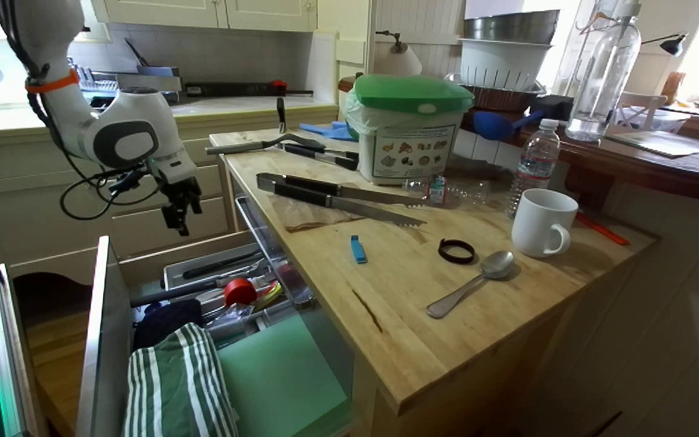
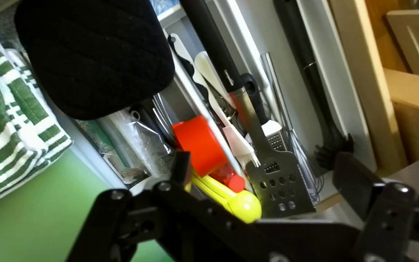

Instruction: Take the spatula out of the drawer

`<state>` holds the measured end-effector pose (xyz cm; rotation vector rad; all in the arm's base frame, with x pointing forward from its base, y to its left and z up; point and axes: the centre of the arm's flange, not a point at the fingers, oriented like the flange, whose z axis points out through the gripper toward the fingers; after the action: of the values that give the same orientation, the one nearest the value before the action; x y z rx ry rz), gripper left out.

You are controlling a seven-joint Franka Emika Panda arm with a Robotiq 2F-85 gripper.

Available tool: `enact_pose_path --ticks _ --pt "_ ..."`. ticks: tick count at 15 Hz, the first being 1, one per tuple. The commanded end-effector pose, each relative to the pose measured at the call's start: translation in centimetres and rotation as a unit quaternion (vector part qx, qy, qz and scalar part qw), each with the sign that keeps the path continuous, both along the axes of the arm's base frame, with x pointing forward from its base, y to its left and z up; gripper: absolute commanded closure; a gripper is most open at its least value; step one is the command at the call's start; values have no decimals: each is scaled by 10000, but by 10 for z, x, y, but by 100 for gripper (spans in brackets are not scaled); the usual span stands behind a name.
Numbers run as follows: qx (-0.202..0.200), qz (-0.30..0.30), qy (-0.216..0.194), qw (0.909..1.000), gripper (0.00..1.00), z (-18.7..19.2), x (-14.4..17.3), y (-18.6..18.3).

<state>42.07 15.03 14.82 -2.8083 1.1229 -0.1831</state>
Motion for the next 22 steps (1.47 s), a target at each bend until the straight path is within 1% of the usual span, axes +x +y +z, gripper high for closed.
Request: enact_pose_path --ticks 1,2,4,6,7,8,9,11,13,14,15,16,18,20,22 --pt "-844 -168 -25 9963 0 -49 20 38" --pt "-1085 -99 -9 9940 0 -56 23 41" --pt "-1577 79 54 9874 0 -81 33 55" --pt "-2075 161 146 9780 0 -101 38 78" --pt "-2302 237 283 9724 0 -107 37 93" --pt "-2384 395 398 9696 0 -113 35 105" --pt "-2102 371 270 9766 0 -93 23 81" --pt "-2290 507 337 9715 0 -106 18 105" --pt "-2329 507 337 9706 0 -110 21 105" --pt "-2472 663 211 9665 0 -114 22 101" --pt "-2505 948 109 9634 0 -121 26 99" --pt "-2452 1239 56 9615 0 -125 29 98" --pt "-2304 1520 87 9611 0 -139 36 101" --pt "-2258 1624 102 9605 0 -151 37 102" --pt "-2216 1500 10 9635 0 -162 38 100"
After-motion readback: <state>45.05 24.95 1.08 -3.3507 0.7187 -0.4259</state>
